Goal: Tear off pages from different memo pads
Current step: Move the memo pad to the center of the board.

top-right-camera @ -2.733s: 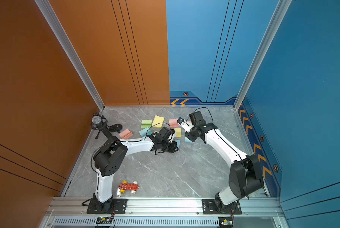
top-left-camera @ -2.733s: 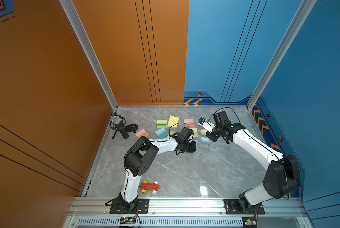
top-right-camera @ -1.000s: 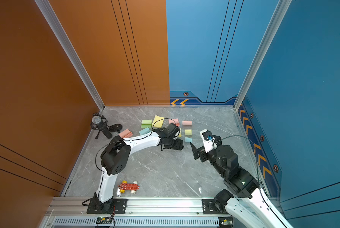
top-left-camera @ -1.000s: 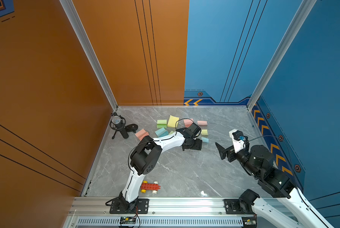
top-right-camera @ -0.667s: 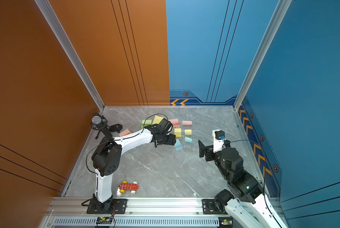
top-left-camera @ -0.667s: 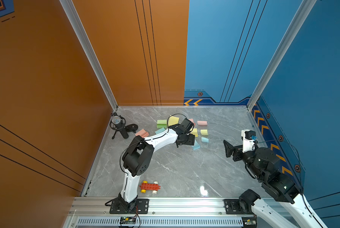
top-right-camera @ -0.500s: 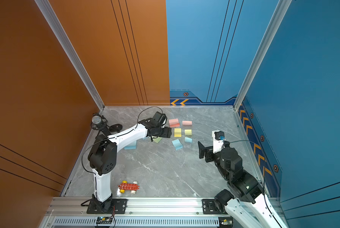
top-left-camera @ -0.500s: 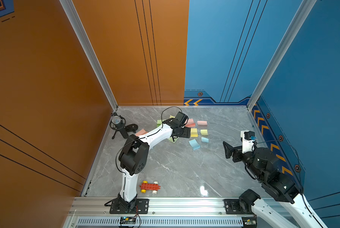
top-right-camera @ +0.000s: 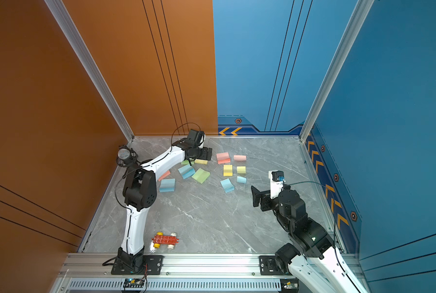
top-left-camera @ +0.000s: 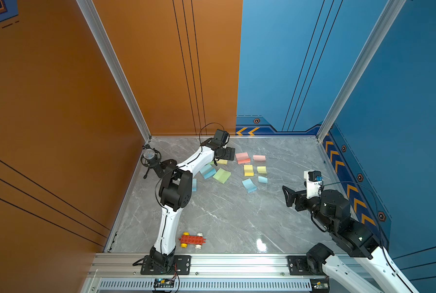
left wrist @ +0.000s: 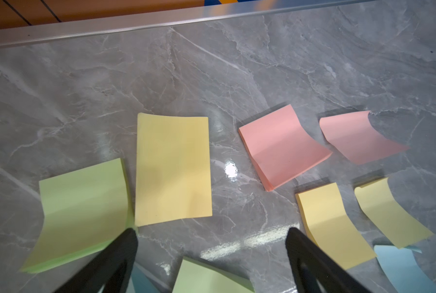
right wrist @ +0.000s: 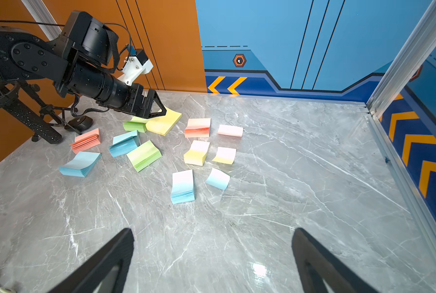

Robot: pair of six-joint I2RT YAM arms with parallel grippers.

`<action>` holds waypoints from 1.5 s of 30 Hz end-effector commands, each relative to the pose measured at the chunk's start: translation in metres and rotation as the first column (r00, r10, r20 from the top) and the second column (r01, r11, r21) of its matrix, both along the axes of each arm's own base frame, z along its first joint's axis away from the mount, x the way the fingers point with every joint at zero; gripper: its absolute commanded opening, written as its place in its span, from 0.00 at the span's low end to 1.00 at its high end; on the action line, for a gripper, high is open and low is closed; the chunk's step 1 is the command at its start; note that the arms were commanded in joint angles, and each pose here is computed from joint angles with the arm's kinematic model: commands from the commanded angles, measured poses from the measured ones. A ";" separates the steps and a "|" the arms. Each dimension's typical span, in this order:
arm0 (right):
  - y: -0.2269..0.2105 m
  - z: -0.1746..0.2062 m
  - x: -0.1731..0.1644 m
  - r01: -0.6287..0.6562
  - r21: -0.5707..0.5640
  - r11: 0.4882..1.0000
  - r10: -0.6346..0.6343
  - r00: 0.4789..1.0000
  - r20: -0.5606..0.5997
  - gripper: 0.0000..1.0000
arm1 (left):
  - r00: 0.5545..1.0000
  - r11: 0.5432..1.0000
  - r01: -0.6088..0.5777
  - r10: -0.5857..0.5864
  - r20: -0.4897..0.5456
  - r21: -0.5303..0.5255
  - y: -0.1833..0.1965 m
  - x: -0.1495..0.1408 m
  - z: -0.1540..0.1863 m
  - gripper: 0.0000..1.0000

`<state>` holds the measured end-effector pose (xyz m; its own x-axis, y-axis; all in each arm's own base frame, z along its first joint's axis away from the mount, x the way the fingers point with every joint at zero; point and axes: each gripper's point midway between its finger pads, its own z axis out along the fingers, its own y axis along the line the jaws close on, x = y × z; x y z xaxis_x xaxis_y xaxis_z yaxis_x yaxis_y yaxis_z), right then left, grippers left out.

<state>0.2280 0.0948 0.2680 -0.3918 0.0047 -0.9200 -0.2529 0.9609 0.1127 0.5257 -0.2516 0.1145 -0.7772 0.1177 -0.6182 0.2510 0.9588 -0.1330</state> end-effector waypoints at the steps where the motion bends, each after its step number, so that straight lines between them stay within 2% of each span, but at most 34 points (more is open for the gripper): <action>1: 0.009 -0.005 0.004 -0.021 0.036 0.999 0.022 0.999 -0.030 1.00 | 0.994 0.997 0.074 -0.071 -0.087 0.025 -0.018 -0.023 -0.037 0.88; 4: 0.012 -0.013 0.008 -0.015 0.021 1.000 0.016 0.998 -0.066 1.00 | 0.991 0.997 0.059 -0.053 -0.123 0.051 -0.015 -0.031 -0.056 0.82; 8: 0.014 -0.019 0.007 -0.017 0.019 1.000 0.019 0.995 -0.103 1.00 | 0.986 0.996 0.046 -0.032 -0.162 0.082 -0.007 -0.037 -0.078 0.82; 14: 0.016 -0.025 0.005 -0.015 0.032 0.999 0.019 0.993 -0.119 1.00 | 0.986 0.990 0.035 -0.012 -0.164 0.134 0.004 -0.040 -0.086 0.83; 20: 0.021 -0.033 0.004 -0.021 0.030 0.999 0.025 0.988 -0.150 1.00 | 0.979 0.990 0.030 -0.001 -0.203 0.138 0.010 -0.055 -0.095 0.82; 28: 0.021 -0.048 0.003 -0.003 -0.048 0.999 -0.006 0.980 -0.197 1.00 | 0.966 0.984 0.065 -0.020 -0.259 0.168 0.003 -0.110 -0.104 0.75; 33: 0.026 -0.056 0.003 -0.009 -0.086 0.996 -0.011 0.975 -0.221 1.00 | 0.961 0.964 0.153 -0.094 -0.260 0.216 -0.006 -0.149 -0.102 0.71; 40: 0.044 -0.063 -0.003 -0.061 -0.120 0.991 0.031 0.971 -0.239 1.00 | 0.938 0.933 0.290 -0.232 -0.258 0.215 -0.017 -0.207 -0.100 0.67; 45: 0.052 -0.074 -0.006 -0.094 -0.149 0.984 0.051 0.962 -0.269 1.00 | 0.917 0.914 0.380 -0.353 -0.186 0.139 -0.029 -0.238 -0.065 0.68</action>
<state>0.2231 0.1504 0.1989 -0.5952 -0.1625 -0.7870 -0.3264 0.9438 0.0520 0.3013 -0.2747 0.0275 -0.7860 0.4754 -0.3952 0.5205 0.8538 -0.0080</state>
